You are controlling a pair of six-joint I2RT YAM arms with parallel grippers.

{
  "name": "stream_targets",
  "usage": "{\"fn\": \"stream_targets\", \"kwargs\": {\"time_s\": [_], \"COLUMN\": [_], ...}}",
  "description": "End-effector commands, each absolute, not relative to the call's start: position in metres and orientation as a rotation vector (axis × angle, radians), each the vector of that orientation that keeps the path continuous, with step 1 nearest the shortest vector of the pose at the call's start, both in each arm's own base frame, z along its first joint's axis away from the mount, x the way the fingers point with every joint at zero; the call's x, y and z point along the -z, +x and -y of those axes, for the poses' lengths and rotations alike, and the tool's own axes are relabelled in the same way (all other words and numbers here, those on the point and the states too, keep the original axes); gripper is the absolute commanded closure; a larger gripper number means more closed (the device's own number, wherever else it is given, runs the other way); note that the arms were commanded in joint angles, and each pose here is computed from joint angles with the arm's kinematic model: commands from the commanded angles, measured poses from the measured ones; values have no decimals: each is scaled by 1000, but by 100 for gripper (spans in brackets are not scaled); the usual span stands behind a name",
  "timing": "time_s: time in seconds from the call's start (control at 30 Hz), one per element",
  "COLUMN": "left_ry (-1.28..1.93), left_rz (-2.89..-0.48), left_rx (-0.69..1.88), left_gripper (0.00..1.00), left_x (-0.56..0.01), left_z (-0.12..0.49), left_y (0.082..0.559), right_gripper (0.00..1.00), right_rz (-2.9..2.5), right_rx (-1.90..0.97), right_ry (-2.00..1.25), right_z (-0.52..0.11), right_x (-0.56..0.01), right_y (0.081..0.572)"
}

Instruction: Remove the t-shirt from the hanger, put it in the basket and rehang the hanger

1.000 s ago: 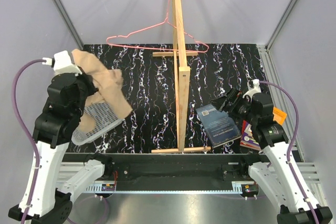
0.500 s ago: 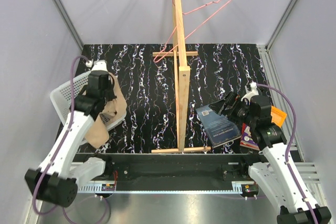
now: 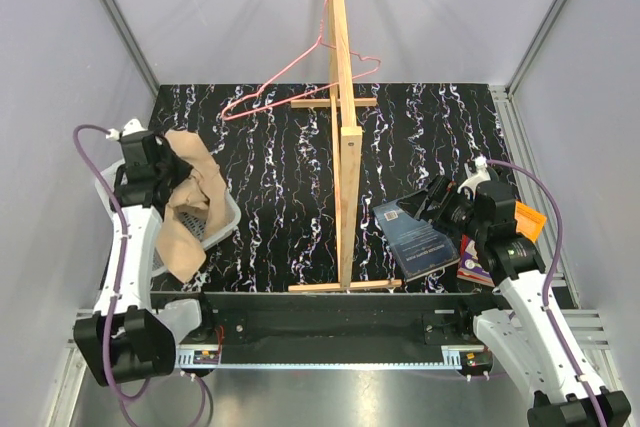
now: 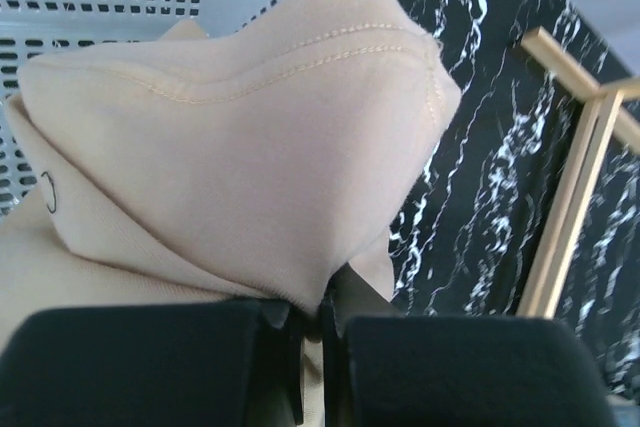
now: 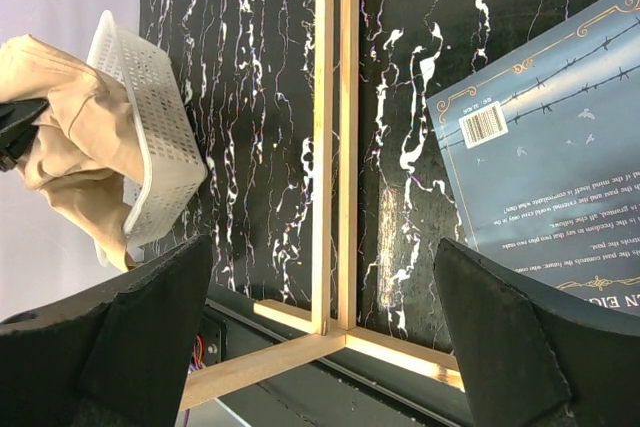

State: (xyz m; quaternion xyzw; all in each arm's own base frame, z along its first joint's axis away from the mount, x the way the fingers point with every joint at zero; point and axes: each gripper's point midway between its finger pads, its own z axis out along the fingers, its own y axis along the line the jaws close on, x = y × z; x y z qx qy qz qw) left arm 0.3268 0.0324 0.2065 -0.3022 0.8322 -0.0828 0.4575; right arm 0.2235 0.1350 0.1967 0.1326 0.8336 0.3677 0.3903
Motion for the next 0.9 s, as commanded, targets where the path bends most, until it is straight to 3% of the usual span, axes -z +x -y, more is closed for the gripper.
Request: {"fn": "stream_targets", "kwargs": {"time_s": [0.0,0.13,0.37,0.5,0.7,0.87], "left_ry": [-936,-1038,-1163,-1316,-1590,-1632], "left_rz": [-1881,-1790,-1737,-1800,-1634,-1609], "left_rx": [370,511,473,496,330,253], "left_gripper": [100,100,100,100,100,100], "left_x": [-212,-207,-219,-192,-150,-138], "left_z": [-47,-58,-85,-85,-106,-125], "left_y": [343,350,372,373,336,336], "right_gripper": [0,0,0,1,0,0], "right_rz": [-2096,-2105,-2102,-2114,-2117,-2126], "right_rx": [-942,-949,-945,-940,-948,-946], "right_ry": [320,323,321,331,340,335], "right_z": [-136,-136,-136,-136,-137,-137], "right_x": [-205,-202,-203,-199,-199,-196], "right_y": [226,225,226,227,227,227]}}
